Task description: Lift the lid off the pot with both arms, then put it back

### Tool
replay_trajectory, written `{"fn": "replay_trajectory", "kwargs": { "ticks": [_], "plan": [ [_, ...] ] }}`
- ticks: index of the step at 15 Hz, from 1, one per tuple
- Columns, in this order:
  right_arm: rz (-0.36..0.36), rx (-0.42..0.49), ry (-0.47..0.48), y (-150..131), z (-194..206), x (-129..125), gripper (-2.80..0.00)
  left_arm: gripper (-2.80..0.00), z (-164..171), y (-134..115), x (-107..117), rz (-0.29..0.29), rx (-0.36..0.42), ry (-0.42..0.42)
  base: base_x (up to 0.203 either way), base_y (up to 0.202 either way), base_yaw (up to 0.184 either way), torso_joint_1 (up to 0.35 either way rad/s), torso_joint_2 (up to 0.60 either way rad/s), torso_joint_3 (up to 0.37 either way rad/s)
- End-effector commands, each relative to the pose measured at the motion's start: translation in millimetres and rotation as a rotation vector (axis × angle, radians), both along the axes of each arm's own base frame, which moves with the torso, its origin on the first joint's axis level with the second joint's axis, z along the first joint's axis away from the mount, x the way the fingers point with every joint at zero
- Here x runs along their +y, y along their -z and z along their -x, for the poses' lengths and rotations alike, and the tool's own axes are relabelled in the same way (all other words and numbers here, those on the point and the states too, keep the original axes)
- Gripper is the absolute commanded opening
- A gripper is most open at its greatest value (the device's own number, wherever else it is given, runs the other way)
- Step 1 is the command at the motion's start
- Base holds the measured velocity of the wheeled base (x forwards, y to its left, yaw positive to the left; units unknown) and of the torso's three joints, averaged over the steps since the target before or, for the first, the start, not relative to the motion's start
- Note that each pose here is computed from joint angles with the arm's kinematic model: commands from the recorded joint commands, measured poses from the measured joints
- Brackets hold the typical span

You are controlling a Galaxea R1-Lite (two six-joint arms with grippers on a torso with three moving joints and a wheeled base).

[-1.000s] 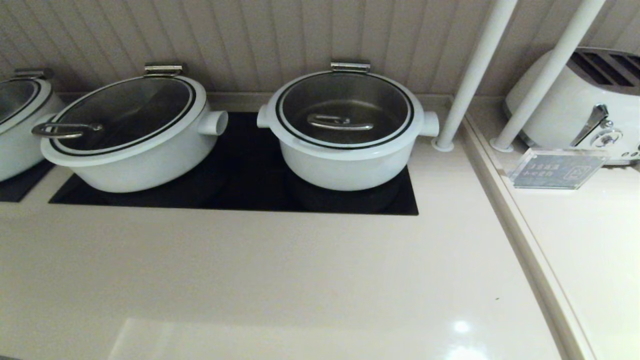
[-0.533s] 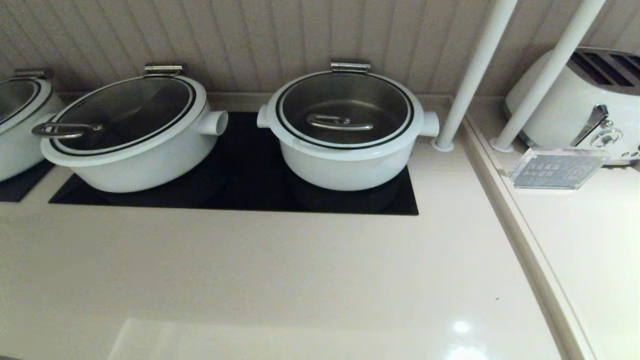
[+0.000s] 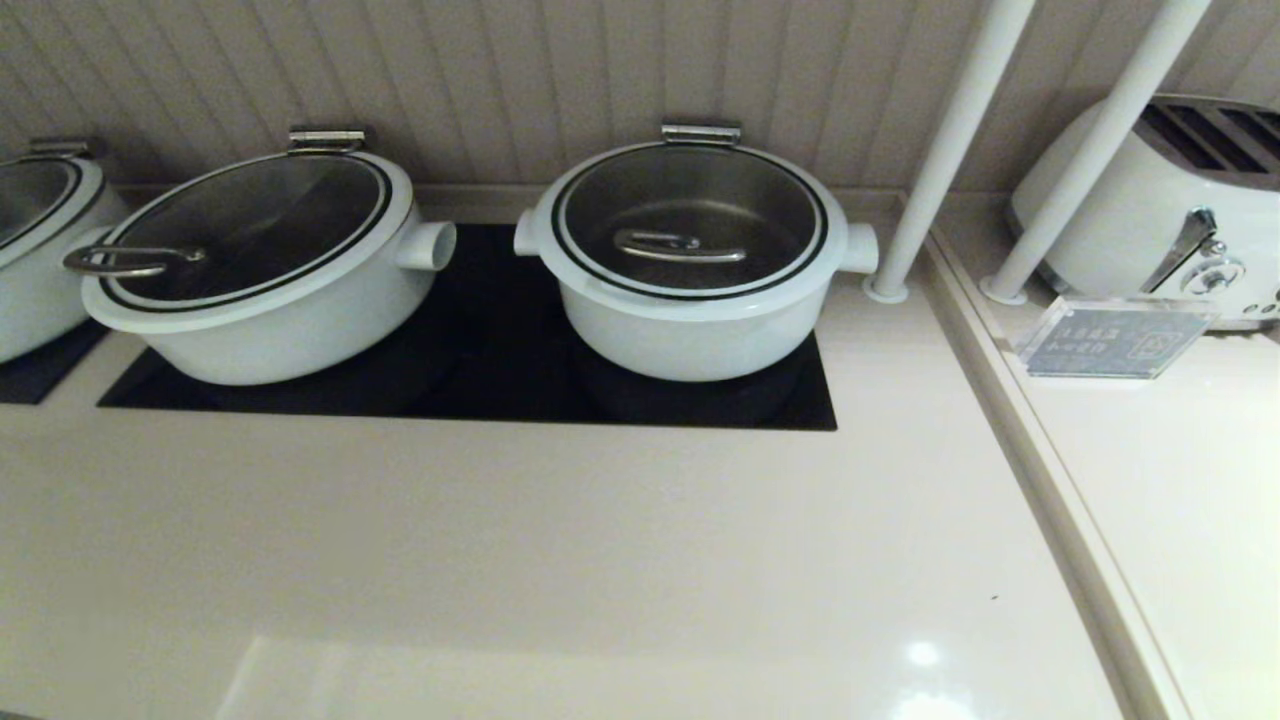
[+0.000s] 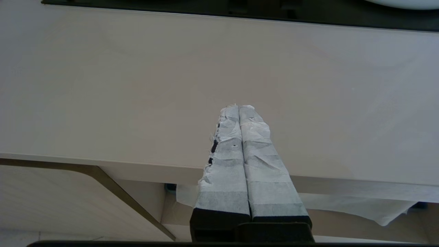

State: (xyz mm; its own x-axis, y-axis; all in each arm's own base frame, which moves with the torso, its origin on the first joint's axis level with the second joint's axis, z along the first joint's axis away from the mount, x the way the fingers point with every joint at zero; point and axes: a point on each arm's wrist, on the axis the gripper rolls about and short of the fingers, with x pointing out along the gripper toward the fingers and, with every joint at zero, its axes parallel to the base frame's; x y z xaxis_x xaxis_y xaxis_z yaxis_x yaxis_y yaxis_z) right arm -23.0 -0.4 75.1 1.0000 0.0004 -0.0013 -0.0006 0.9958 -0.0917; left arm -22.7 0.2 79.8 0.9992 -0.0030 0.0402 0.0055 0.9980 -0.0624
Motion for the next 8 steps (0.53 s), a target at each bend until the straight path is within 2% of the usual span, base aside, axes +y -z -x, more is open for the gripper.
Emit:
{"fn": "replay_trajectory", "kwargs": {
  "ticks": [1, 4, 5, 7, 8],
  "plan": [
    [0.012, 0.003, -0.006, 0.0, -0.2, 0.1, -2.8, -2.8, 0.0, -0.1, 0.0, 0.001, -0.001, 0.0, 0.0, 0.0, 0.0, 0.0, 0.0, 0.0],
    [0.004, 0.003, -0.007, 0.0, -0.2, 0.2, -2.8, -2.8, 0.0, -0.1, 0.0, 0.001, -0.001, 0.0, 0.0, 0.0, 0.0, 0.0, 0.0, 0.0],
    [-0.026, 0.003, -0.005, 0.0, -0.2, 0.1, -2.8, -2.8, 0.0, -0.1, 0.0, 0.001, -0.001, 0.0, 0.0, 0.0, 0.0, 0.0, 0.0, 0.0],
    [-0.136, -0.002, 0.005, -0.7, -0.1, -0.1, -2.8, -2.8, 0.0, -0.1, 0.0, 0.001, -0.001, 0.0, 0.0, 0.0, 0.0, 0.0, 0.0, 0.0],
    [-0.161, -0.005, 0.029, -0.8, -0.1, -0.7, -2.8, -2.8, 0.0, -0.1, 0.0, 0.001, -0.001, 0.0, 0.0, 0.0, 0.0, 0.0, 0.0, 0.0]
  ]
}}
